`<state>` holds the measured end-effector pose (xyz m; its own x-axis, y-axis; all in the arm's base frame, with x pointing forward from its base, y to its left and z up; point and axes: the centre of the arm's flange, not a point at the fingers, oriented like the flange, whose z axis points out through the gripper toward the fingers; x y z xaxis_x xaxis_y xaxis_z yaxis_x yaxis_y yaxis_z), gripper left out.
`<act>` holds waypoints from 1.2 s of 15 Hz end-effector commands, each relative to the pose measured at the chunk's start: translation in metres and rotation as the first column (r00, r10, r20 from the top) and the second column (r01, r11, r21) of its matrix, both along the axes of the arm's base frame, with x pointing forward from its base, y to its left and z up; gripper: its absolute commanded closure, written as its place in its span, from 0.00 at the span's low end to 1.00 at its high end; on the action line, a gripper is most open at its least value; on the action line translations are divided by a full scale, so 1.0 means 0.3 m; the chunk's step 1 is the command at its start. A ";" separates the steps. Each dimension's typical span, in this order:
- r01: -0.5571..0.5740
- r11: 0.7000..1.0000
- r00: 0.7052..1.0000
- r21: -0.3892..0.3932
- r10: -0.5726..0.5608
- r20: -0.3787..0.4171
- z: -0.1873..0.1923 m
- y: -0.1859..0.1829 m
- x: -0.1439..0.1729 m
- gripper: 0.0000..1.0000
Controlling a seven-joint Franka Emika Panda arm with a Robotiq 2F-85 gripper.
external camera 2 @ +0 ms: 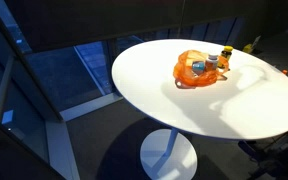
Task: Put the brown bottle in the plastic
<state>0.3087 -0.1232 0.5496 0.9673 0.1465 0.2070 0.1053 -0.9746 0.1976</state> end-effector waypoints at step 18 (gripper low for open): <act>0.092 0.994 0.995 -0.062 -0.094 -0.036 -0.020 0.149 0.198 0.00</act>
